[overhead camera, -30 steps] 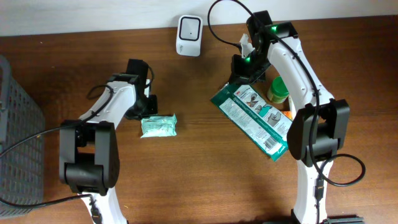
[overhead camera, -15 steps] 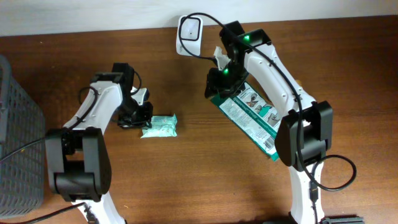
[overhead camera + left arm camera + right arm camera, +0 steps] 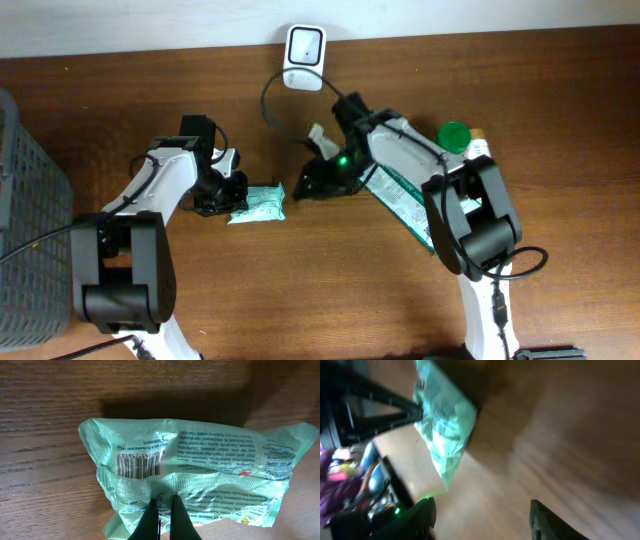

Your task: Scan the item barcode

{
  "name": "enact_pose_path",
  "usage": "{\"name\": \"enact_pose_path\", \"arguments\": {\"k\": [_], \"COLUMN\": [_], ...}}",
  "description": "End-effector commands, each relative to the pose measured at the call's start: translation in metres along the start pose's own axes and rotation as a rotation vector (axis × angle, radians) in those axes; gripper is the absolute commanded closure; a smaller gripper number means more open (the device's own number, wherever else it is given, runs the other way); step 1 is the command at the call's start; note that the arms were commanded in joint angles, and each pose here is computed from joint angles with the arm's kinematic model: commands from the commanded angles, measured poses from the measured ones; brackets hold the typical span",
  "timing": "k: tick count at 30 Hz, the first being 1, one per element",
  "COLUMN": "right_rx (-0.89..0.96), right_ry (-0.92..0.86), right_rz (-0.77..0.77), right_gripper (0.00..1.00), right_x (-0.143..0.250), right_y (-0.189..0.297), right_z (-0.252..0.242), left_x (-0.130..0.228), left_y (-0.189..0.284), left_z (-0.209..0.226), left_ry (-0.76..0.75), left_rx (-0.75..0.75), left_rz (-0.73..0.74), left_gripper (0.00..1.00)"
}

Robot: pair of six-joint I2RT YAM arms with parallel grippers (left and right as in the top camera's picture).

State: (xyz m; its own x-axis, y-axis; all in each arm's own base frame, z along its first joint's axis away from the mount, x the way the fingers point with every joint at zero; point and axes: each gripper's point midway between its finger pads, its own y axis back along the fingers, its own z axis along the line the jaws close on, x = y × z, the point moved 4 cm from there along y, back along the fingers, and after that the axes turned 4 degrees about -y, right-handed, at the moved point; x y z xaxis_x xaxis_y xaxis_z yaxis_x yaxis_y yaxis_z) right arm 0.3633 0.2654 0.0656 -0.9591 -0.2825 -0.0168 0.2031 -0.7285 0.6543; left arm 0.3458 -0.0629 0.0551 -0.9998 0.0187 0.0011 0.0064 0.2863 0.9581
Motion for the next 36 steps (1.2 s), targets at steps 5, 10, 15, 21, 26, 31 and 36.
{"name": "enact_pose_path", "arguments": {"k": [5, 10, 15, 21, 26, 31, 36], "right_rx": [-0.057, -0.017, -0.045, -0.054, -0.056, 0.002, 0.011], "right_ry": [-0.239, -0.333, -0.315, -0.2, -0.027, 0.173, 0.209], "right_rz": [-0.076, -0.125, -0.125, -0.126, -0.208, -0.34, -0.458], "right_gripper": [0.47, 0.54, 0.68, 0.92, 0.95, 0.95, 0.96], "right_x": [0.004, 0.0, -0.002, -0.004, -0.016, 0.003, 0.039], "right_y": [-0.049, -0.079, -0.097, -0.093, -0.032, 0.095, 0.182], "right_z": [0.0, 0.015, 0.018, 0.021, 0.04, 0.072, 0.095], "left_x": [0.008, 0.008, 0.008, -0.004, -0.051, -0.068, -0.067], "left_y": [-0.017, -0.017, -0.017, -0.004, 0.109, 0.169, 0.178], "left_z": [0.011, 0.011, 0.011, 0.006, -0.015, 0.018, 0.055], "left_ry": [0.038, 0.038, 0.037, -0.016, -0.072, 0.002, 0.019], "left_rx": [-0.026, -0.026, -0.027, -0.023, -0.022, -0.043, -0.145], "left_rz": [0.042, 0.042, 0.042, 0.008, -0.225, -0.387, -0.405], "left_gripper": [1.0, 1.0, 1.0, 1.0, 0.76, 0.51, 0.02]}}
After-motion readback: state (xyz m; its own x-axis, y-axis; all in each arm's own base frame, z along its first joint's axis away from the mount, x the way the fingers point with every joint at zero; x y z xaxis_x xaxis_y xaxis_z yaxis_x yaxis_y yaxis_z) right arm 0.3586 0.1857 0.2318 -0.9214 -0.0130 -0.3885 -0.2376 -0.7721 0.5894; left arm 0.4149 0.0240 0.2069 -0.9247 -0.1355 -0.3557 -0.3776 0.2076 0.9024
